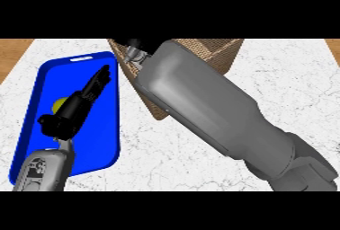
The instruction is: Pick the bell pepper from the placemat and place it in the basket
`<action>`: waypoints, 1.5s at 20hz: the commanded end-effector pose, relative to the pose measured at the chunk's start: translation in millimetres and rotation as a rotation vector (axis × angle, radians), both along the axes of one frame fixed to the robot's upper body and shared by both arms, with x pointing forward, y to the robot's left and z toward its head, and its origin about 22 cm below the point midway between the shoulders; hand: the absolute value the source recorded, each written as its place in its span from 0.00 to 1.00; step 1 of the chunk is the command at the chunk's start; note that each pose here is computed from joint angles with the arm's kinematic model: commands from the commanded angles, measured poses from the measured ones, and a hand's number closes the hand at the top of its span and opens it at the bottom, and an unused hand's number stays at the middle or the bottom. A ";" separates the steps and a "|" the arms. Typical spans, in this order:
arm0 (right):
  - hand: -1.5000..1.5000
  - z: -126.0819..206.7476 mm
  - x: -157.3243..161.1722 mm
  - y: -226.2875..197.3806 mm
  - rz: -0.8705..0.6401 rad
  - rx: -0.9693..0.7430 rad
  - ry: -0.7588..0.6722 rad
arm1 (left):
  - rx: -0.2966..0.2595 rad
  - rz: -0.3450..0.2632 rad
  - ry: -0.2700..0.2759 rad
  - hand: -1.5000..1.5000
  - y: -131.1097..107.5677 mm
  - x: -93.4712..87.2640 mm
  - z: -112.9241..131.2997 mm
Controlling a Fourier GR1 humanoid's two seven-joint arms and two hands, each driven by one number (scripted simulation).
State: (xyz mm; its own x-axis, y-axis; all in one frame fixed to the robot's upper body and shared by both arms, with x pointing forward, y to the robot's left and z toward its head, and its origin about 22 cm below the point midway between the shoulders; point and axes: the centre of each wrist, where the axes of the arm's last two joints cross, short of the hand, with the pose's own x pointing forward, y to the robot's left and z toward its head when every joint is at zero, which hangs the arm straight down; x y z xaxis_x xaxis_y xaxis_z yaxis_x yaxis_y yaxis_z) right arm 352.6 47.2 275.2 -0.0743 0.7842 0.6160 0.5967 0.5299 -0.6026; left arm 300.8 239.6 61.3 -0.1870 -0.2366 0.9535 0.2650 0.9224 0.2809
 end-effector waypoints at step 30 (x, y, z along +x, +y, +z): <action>0.00 -95.5 79.6 -72.8 -0.292 0.287 -0.057 | -0.008 0.069 -0.009 0.50 29.3 -25.2 -6.8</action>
